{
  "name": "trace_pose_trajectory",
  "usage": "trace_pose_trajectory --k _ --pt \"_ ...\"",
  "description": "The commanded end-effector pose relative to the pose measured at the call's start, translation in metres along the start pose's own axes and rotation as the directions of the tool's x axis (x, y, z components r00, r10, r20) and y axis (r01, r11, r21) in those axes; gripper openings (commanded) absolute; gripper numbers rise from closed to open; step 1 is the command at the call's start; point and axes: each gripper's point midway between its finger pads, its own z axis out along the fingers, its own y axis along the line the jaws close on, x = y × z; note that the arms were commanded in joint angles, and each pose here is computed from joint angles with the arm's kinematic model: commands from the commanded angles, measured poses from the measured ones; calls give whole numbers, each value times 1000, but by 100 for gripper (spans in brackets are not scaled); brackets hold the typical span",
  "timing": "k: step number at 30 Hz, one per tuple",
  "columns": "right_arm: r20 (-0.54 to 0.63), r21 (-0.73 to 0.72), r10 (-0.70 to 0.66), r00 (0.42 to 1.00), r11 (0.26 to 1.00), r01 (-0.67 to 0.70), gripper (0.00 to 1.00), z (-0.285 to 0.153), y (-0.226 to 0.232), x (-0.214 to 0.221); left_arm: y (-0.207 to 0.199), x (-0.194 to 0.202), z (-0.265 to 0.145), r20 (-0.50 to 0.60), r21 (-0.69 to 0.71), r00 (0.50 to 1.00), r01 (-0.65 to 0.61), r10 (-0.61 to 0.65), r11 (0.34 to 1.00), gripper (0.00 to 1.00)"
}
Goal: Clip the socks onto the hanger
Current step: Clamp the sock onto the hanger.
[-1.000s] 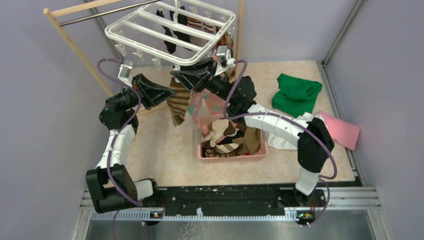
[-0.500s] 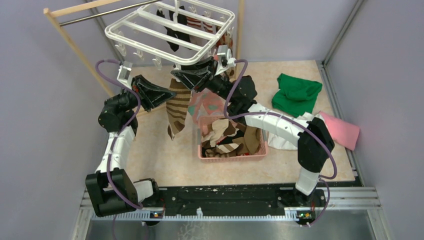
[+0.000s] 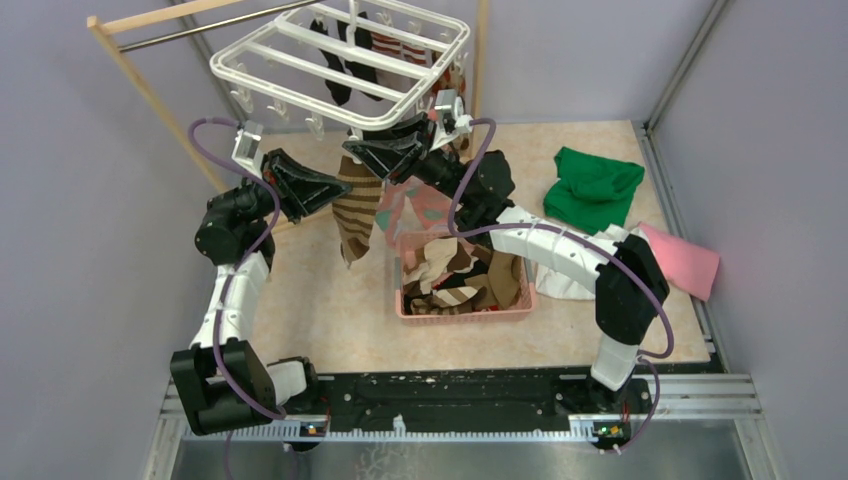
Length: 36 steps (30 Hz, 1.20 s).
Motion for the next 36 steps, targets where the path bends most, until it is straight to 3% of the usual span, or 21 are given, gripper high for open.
trace_pose_trajectory --k 1,36 --pt "58 -56 -15 998 998 18 0 9 12 -30 -40 -13 3 48 101 930 -369 366 924 0" --pt "55 -75 15 998 997 -10 0 10 18 -36 1 -22 4 129 -5 923 -365 362 931 0"
